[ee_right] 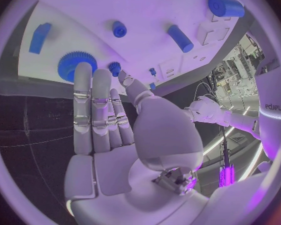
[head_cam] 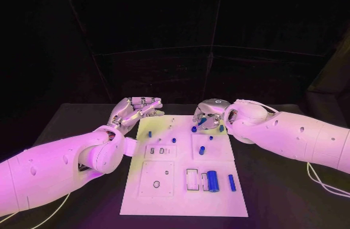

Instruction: Assemble the parts on the task board

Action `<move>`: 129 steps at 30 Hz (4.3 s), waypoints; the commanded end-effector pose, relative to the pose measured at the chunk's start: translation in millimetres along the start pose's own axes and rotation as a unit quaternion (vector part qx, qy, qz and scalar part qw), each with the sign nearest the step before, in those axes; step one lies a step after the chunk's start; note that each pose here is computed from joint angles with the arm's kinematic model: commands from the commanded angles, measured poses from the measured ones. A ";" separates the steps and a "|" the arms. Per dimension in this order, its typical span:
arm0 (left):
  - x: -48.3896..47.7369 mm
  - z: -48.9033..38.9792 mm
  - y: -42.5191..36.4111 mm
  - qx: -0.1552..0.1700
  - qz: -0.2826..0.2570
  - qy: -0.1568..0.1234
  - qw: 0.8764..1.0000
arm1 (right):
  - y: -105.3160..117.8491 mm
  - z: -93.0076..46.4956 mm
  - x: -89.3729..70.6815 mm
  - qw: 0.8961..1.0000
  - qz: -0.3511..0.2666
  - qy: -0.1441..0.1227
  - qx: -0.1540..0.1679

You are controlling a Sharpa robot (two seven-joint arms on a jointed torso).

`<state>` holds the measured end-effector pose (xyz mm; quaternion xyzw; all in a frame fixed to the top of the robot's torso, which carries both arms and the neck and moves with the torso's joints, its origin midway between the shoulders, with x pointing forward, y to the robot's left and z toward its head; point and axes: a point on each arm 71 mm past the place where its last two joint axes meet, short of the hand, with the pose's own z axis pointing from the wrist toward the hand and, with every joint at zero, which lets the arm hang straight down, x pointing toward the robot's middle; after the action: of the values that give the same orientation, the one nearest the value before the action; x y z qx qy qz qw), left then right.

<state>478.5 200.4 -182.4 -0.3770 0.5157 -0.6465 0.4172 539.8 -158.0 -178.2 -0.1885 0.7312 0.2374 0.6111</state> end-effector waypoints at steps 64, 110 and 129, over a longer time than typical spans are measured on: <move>-1.5 0.7 -1.9 -0.005 -0.001 0.009 1.000 | 14.5 11.7 -15.3 0.995 0.025 -0.100 0.004; 3.6 3.2 -6.5 0.001 -0.002 0.014 1.000 | 43.9 63.1 -10.0 0.997 0.020 -0.068 0.028; 2.6 4.0 -6.7 0.001 -0.001 0.013 1.000 | 43.9 66.8 -9.3 0.997 -0.006 -0.063 0.051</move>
<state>480.1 198.4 -176.9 -0.3739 0.5213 -0.6477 0.4111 569.0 -82.2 -174.3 -0.1433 0.7011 0.2224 0.6622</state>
